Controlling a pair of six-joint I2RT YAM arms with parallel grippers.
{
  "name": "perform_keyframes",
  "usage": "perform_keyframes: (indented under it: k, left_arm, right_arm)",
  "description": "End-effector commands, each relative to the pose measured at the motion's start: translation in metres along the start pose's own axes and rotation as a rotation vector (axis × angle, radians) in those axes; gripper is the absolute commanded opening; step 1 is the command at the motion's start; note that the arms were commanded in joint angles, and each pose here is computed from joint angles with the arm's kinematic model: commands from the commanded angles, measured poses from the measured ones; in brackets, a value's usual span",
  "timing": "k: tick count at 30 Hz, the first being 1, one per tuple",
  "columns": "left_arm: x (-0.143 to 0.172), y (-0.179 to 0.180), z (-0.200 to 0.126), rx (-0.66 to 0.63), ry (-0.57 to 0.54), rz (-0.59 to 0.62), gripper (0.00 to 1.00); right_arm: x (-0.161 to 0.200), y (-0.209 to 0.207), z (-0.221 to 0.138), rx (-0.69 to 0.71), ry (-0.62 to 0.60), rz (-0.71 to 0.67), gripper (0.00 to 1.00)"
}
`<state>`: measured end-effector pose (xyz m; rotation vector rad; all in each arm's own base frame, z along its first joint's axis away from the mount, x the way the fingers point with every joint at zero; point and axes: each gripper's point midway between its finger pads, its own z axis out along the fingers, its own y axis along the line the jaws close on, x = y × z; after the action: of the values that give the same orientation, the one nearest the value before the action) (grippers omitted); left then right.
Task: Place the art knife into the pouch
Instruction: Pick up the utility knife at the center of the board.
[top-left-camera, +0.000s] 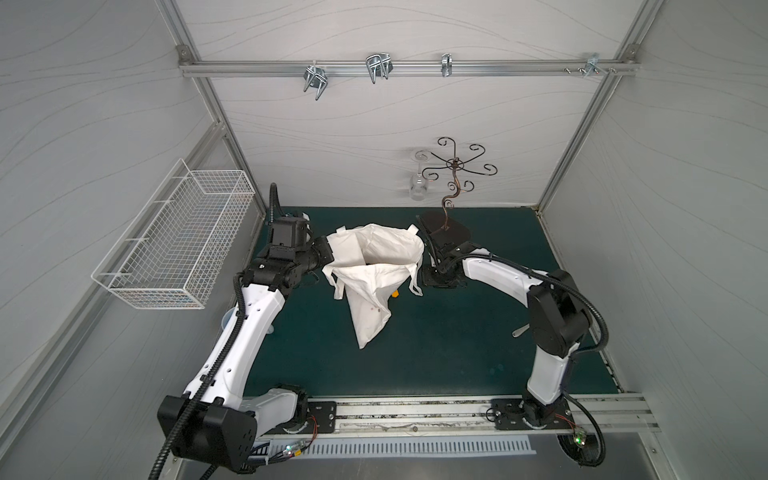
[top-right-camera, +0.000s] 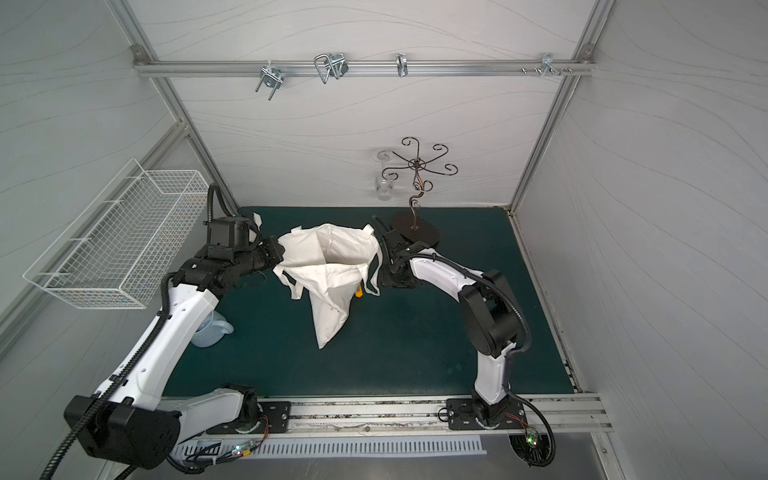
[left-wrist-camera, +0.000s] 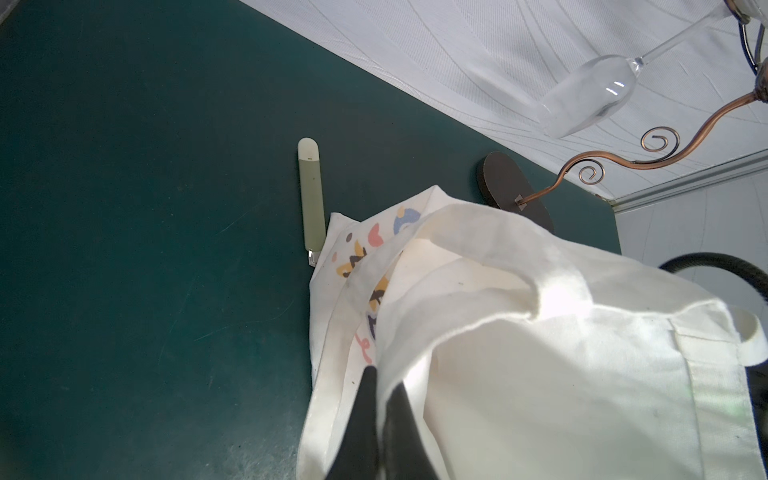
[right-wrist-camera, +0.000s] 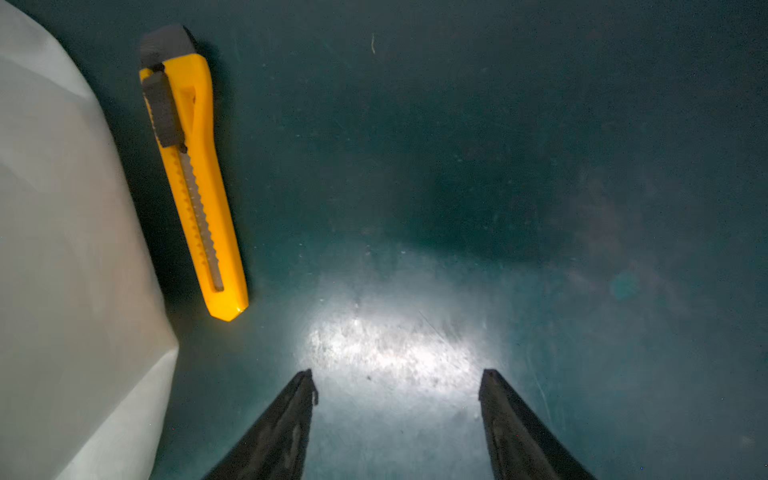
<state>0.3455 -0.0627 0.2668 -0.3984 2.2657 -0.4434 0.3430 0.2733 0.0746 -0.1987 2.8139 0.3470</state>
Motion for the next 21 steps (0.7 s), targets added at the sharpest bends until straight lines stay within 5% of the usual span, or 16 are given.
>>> perform_keyframes:
  k: [1, 21]
  left_arm:
    - [-0.01, 0.002, -0.011, -0.008, -0.053, -0.01, 0.0]
    - [-0.011, 0.009, -0.016, -0.017, -0.068, -0.023, 0.0]
  right_arm:
    - [-0.013, 0.025, 0.011, -0.098, -0.005, -0.004, 0.65]
    - [-0.009, 0.103, 0.077, -0.121, 0.048, -0.239, 0.66]
